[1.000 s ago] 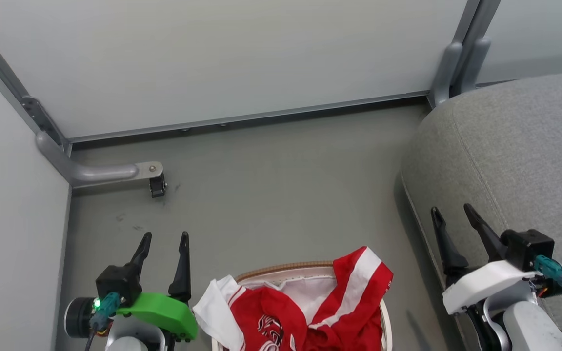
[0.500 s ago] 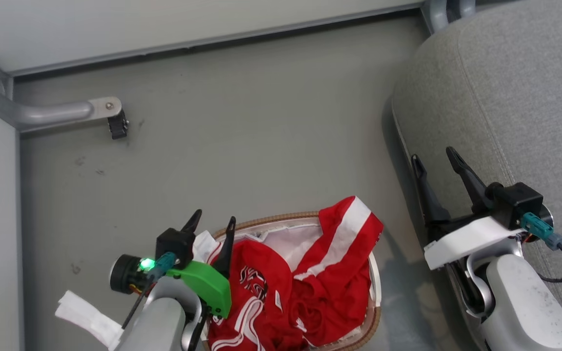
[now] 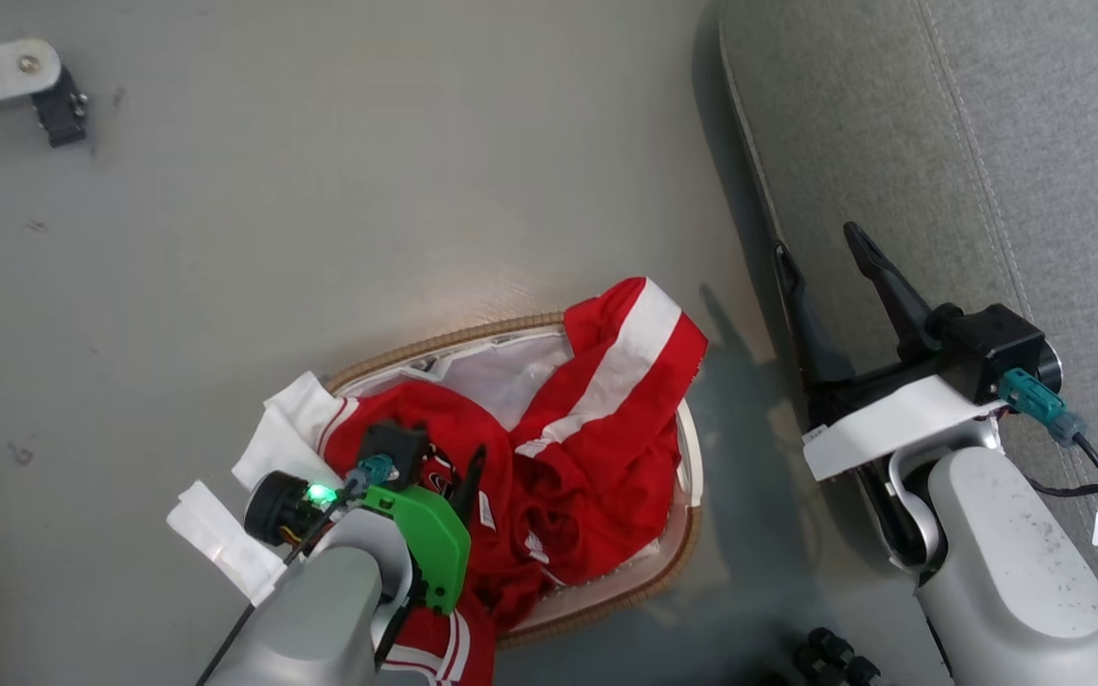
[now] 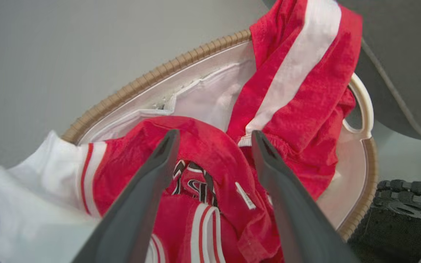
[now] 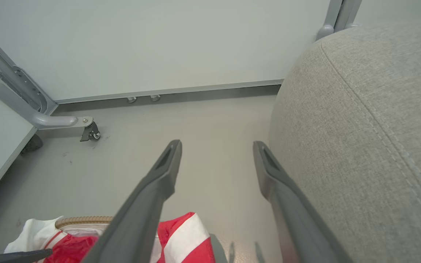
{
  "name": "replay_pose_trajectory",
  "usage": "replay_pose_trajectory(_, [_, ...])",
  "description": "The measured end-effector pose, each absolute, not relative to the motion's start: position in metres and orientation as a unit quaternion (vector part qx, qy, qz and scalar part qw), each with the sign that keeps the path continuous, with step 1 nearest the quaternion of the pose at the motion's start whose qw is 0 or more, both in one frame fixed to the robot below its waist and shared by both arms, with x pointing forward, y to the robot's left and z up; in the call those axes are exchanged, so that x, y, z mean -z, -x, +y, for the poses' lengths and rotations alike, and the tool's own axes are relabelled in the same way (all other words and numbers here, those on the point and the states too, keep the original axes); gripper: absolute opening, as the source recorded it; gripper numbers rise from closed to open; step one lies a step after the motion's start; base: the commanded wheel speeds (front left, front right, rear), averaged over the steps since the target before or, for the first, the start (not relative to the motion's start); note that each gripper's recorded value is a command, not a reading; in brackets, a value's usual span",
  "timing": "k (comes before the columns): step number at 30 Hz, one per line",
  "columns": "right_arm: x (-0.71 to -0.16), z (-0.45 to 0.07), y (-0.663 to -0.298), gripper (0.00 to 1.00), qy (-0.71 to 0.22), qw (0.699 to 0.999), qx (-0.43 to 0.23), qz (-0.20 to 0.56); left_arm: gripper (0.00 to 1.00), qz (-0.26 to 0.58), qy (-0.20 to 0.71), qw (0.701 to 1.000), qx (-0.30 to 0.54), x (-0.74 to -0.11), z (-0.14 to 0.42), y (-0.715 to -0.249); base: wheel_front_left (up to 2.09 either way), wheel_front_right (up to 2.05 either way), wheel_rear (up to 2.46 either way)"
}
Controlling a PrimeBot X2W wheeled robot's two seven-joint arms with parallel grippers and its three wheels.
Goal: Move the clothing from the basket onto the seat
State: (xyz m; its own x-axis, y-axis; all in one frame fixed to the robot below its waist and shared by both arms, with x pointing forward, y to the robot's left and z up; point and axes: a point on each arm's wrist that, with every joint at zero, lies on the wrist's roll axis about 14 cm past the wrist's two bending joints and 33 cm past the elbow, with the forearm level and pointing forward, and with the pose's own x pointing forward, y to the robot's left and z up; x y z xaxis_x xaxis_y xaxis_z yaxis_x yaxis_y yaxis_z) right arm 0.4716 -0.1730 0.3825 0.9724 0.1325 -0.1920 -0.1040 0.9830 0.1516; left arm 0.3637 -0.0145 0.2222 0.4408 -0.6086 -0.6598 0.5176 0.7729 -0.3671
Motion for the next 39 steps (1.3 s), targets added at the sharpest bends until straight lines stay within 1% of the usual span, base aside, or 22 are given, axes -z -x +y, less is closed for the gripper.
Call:
replay_pose_trajectory(2, [-0.371,-0.177,-0.472,1.00,-0.069,0.990,-0.054,0.113,1.00,0.436,0.052,0.832,0.340,-0.207,-0.017,-0.358,0.00,0.00,0.00])
replay_pose_trajectory(6, [-0.351,-0.187,-0.471,1.00,-0.077,0.987,-0.035,0.134,1.00,0.488,0.041,0.791,0.366,-0.181,-0.027,-0.336,0.00,0.00,0.00])
replay_pose_trajectory(13, [-0.318,-0.193,-0.467,1.00,-0.076,0.982,-0.022,0.170,1.00,0.572,0.032,0.739,0.354,-0.139,-0.018,-0.308,0.00,0.00,0.00])
replay_pose_trajectory(21, [-0.296,-0.199,-0.463,1.00,-0.080,0.977,-0.008,0.196,1.00,0.607,0.014,0.712,0.353,-0.113,-0.022,-0.299,0.00,0.00,0.00])
replay_pose_trajectory(32, [-0.278,-0.205,-0.459,1.00,-0.077,0.973,0.002,0.216,1.00,0.616,0.024,0.707,0.345,-0.093,-0.030,-0.303,0.00,0.00,0.00])
replay_pose_trajectory(33, [-0.277,-0.205,-0.460,1.00,-0.078,0.973,0.002,0.216,0.61,0.616,0.028,0.707,0.346,-0.093,-0.032,-0.304,0.00,0.00,0.00])
replay_pose_trajectory(34, [-0.277,-0.205,-0.460,1.00,-0.078,0.973,0.002,0.215,0.00,0.612,0.033,0.710,0.346,-0.094,-0.033,-0.305,0.00,0.00,0.00])
replay_pose_trajectory(37, [-0.281,-0.205,-0.461,1.00,-0.080,0.974,0.005,0.212,0.00,0.611,0.038,0.710,0.347,-0.096,-0.035,-0.306,0.00,0.00,0.00])
replay_pose_trajectory(39, [-0.285,-0.207,-0.461,1.00,-0.081,0.975,0.007,0.208,0.00,0.604,0.041,0.716,0.347,-0.100,-0.036,-0.309,0.00,0.00,0.00])
